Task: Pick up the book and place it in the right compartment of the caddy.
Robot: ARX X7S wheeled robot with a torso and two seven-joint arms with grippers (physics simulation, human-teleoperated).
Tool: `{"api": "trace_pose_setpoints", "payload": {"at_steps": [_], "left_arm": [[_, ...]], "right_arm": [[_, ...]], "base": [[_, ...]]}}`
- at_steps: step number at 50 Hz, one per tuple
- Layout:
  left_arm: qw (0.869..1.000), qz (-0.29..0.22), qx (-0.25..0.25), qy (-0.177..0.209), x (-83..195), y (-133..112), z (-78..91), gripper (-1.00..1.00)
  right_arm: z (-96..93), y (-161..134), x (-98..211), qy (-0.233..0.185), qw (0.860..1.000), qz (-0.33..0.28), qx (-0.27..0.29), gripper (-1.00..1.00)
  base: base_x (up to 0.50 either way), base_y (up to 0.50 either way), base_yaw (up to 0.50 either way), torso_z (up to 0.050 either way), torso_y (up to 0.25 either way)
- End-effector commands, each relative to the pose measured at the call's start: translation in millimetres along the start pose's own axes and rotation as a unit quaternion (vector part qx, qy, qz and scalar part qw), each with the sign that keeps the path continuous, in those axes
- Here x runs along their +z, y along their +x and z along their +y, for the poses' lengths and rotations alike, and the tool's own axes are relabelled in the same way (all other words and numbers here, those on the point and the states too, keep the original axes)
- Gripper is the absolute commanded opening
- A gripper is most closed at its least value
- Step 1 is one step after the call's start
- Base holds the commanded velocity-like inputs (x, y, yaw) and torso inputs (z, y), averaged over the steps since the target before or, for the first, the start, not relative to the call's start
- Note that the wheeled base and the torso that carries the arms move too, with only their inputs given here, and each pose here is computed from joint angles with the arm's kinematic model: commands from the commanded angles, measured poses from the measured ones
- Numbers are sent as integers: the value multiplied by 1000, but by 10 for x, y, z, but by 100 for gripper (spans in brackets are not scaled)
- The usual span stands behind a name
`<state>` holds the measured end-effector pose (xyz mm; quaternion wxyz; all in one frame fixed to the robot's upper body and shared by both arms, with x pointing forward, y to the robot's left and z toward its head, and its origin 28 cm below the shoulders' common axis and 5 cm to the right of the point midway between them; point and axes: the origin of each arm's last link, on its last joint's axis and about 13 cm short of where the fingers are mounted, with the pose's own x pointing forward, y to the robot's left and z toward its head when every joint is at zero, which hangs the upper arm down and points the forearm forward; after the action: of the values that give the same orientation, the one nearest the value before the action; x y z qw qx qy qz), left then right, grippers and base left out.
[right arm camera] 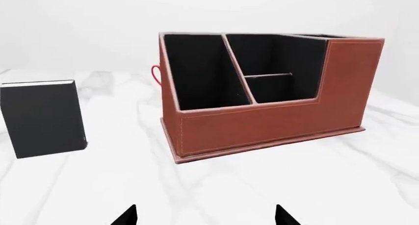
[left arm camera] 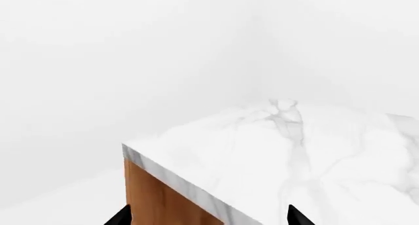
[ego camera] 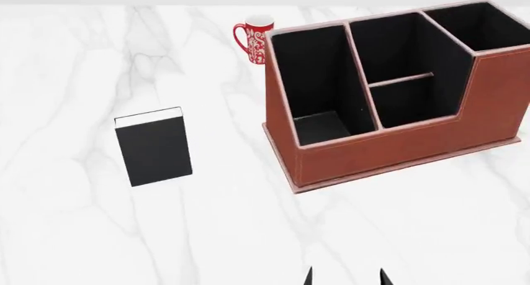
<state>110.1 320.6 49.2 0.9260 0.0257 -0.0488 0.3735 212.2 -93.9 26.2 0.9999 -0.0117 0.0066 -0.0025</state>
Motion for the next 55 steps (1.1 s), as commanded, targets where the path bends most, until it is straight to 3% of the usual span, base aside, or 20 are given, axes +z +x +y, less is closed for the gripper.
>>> {"api": "trace_pose_setpoints", "payload": {"at_steps": [1,3,8,12,13,14,18,28,41,55], "left_arm": [[996,-31,85,13,169,-82,414,100],[996,-30,83,15,161,-80,406,100],[996,-29,79,14,169,-79,402,100],[996,-26,81,13,153,-80,425,100],[996,-25,81,12,149,-80,427,100],[996,-25,81,12,145,-80,425,100],[997,-23,78,14,139,-69,411,100],[997,-23,78,12,181,-70,428,100],[997,-18,80,0,190,-81,470,100],[997,-18,75,-7,192,-90,494,100]], "right_arm": [[7,14,52,-3,1000,-3,-6,100],[8,19,78,-3,1000,-3,-6,100],[12,182,494,9,1000,15,0,100],[27,366,1011,13,999,43,20,100],[31,380,1091,8,999,38,19,100],[36,411,1203,-30,1000,-3,-7,100],[52,580,1634,-21,1000,-14,1,100],[52,980,2346,-26,1000,-9,-2,100],[23,1021,2587,-22,1000,-13,-1,100],[45,1076,2599,-21,1000,-11,14,100]], "base": [[0,0,0,0,0],[0,0,0,0,0],[0,0,0,0,0],[0,0,0,0,0],[0,0,0,0,0],[0,0,0,0,0],[0,0,0,0,0],[0,0,0,0,0],[19,0,0,0,0],[488,0,0,0,0]]}}
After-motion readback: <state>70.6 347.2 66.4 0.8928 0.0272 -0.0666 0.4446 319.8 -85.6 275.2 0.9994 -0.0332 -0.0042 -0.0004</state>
